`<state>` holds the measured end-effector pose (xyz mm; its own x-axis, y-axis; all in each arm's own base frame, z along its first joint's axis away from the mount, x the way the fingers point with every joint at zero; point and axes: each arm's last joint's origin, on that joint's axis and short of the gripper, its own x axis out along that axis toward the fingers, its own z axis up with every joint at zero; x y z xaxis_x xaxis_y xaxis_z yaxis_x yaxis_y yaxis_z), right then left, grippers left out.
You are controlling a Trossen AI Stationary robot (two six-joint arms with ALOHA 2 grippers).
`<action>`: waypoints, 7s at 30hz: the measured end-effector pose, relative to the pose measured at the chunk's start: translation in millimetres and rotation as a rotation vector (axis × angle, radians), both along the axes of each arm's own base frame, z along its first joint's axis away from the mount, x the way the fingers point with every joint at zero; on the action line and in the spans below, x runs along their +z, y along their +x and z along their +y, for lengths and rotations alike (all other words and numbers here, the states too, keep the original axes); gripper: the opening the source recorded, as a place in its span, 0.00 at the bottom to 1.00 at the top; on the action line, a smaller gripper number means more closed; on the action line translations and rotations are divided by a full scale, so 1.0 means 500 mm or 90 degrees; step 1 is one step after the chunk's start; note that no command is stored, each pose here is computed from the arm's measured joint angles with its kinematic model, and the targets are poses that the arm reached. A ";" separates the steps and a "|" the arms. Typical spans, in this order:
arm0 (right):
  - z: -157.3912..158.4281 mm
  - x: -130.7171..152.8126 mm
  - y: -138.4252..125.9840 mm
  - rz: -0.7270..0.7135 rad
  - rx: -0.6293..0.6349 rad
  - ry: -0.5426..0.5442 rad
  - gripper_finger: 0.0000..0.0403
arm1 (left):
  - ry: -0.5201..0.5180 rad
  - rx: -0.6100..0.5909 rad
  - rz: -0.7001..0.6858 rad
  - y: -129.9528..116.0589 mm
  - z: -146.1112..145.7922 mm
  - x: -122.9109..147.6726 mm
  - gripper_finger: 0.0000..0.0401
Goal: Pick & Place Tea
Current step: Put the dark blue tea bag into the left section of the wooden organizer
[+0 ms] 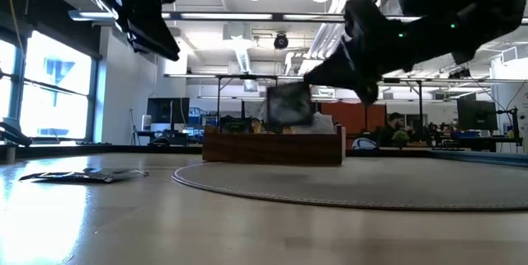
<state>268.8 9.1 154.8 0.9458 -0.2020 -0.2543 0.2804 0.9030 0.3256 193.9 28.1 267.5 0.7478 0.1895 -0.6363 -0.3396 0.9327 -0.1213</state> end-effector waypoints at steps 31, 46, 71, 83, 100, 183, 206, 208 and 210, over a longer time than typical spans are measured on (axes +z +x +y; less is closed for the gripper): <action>-0.132 0.025 0.293 0.163 -0.310 -0.240 0.00 | 0.073 -0.001 -0.063 -0.062 -0.005 0.046 0.34; -0.148 0.017 0.292 0.166 -0.248 -0.194 0.03 | 0.071 0.000 -0.065 -0.061 -0.005 0.046 0.34; 0.075 0.170 0.243 0.152 0.138 -0.231 0.23 | 0.069 -0.003 -0.064 -0.061 -0.005 0.046 0.34; 0.279 0.119 0.153 0.318 0.304 -0.184 0.29 | 0.051 -0.013 -0.040 -0.040 -0.004 0.031 0.34; 0.315 0.068 0.038 0.706 0.332 0.125 0.50 | 0.029 0.008 -0.070 -0.030 -0.002 0.035 0.34; 0.391 -0.022 -0.101 0.851 0.200 0.116 0.36 | -0.003 -0.003 -0.046 -0.028 -0.004 0.025 0.34; 0.377 -0.044 0.004 0.562 0.515 -0.705 0.36 | -0.014 -0.010 -0.005 0.021 0.001 -0.010 0.34; 0.363 -0.038 0.015 0.558 0.450 -0.676 0.36 | -0.021 -0.018 -0.003 0.024 0.000 -0.012 0.34; 0.353 -0.027 0.022 0.544 0.416 -0.604 0.36 | -0.029 -0.026 -0.001 0.025 0.000 -0.013 0.34</action>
<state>279.9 185.8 141.5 0.5620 -0.2115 -0.7997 -0.4629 0.7208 -0.5159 206.2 27.9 260.8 0.7550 0.1293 -0.6429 -0.3007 0.9395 -0.1642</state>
